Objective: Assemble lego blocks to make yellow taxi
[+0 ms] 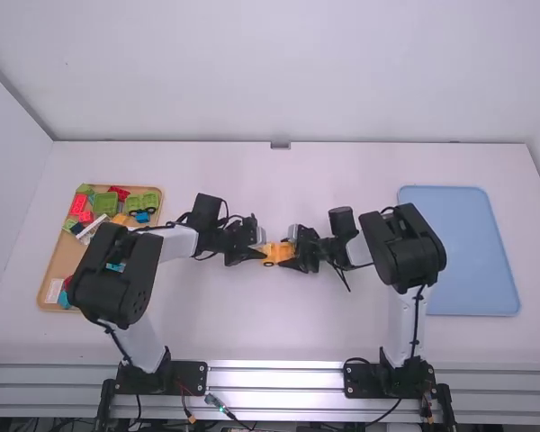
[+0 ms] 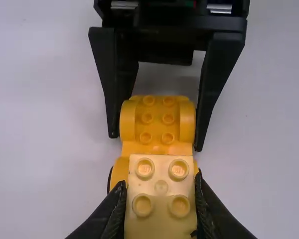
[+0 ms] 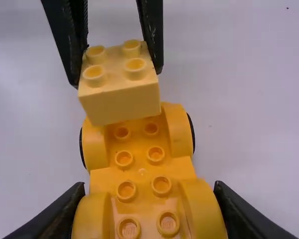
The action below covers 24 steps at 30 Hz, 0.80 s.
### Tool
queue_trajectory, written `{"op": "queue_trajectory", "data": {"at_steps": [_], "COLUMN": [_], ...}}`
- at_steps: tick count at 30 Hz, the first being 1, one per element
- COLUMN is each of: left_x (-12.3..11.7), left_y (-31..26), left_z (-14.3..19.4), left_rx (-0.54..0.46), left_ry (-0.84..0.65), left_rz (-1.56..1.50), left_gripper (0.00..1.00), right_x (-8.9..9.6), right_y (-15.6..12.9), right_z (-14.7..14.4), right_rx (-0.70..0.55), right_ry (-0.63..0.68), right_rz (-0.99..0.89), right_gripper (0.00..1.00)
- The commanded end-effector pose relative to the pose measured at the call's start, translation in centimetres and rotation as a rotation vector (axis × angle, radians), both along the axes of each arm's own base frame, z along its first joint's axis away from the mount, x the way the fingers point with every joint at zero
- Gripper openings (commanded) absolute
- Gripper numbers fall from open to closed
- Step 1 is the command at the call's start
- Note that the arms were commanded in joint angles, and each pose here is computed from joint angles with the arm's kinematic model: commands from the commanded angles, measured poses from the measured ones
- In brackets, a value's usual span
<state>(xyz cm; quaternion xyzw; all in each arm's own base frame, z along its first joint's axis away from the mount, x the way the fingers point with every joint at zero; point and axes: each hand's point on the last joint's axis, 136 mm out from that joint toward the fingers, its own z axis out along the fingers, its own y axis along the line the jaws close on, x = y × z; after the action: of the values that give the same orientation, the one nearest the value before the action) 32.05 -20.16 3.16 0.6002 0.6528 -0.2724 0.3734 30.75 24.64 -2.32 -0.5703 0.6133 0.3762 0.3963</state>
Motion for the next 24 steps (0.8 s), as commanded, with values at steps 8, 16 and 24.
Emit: {"op": "queue_trajectory", "data": {"at_steps": [8, 16, 24], "left_x": [0.4, -0.1, -0.4], "left_y": [-0.8, -1.5, -2.0], "left_z": [0.4, 0.2, -0.5], "left_rx": [-0.049, -0.066, -0.023], "left_ry": [-0.019, -0.012, -0.016], "left_rz": [-0.03, -0.058, -0.068], "left_gripper": [0.02, 0.02, 0.02], "right_x": [-0.8, -0.8, -0.9], "right_y": [0.0, 0.0, 0.0], "right_z": [-0.8, -0.8, -0.9], "right_rx": [-0.004, -0.006, -0.007], "right_ry": [0.035, 0.042, 0.045], "right_rz": [0.01, 0.01, 0.01], "right_gripper": [0.53, 0.54, 0.54]}}
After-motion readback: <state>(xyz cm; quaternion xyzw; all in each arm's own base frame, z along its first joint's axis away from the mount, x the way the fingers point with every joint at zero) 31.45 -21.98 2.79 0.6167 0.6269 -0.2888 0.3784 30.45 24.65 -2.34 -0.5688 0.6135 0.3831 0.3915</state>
